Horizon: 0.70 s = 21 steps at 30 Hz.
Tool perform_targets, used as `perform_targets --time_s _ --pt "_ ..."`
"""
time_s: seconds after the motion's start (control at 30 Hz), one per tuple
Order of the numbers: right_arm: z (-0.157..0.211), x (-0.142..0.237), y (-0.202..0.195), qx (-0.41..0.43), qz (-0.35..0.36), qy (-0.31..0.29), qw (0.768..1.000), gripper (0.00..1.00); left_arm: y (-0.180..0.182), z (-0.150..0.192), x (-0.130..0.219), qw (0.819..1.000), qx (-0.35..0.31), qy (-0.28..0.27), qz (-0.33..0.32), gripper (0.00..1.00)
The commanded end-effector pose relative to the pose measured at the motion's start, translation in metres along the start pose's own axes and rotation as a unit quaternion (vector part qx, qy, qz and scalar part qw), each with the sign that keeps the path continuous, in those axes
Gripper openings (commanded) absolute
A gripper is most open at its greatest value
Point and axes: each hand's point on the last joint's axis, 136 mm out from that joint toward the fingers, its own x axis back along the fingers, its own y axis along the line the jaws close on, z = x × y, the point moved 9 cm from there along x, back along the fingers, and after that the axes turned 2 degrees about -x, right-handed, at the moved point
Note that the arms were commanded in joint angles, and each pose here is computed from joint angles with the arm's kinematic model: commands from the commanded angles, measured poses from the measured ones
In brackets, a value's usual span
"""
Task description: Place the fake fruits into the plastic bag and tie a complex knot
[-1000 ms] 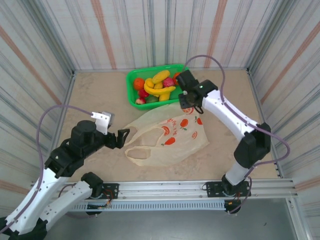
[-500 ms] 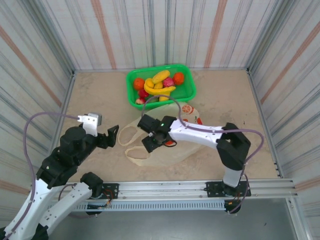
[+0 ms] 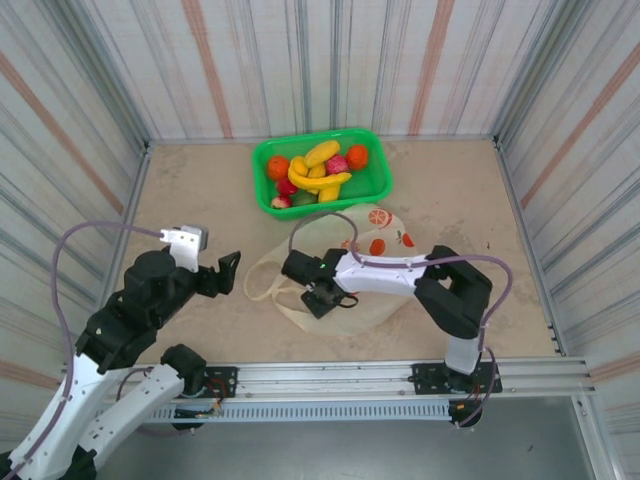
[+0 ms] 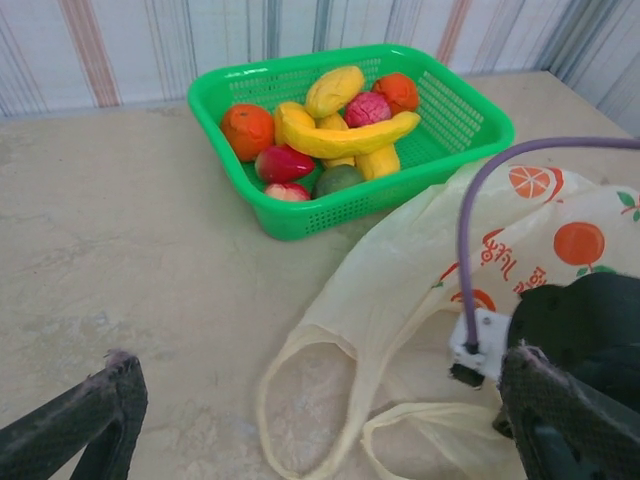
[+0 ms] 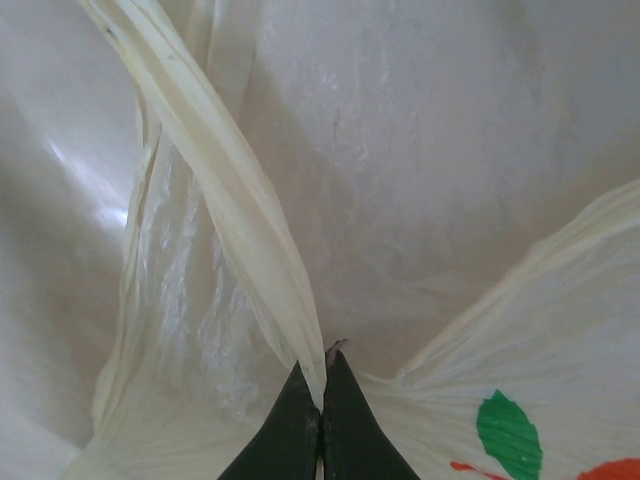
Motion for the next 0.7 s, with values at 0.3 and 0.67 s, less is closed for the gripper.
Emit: perform_targets --time_s 0.3,0.67 --pt "0.041 0.12 -0.066 0.232 -0.133 -0.264 0.927 0.0 -0.062 0.017 -0.036 0.963 -0.16 0.146 0.163 0.84" --pt "0.087 0.13 -0.096 0.367 -0.075 -0.306 0.875 0.0 -0.085 0.051 -0.049 0.919 -0.221 0.193 0.263 0.76"
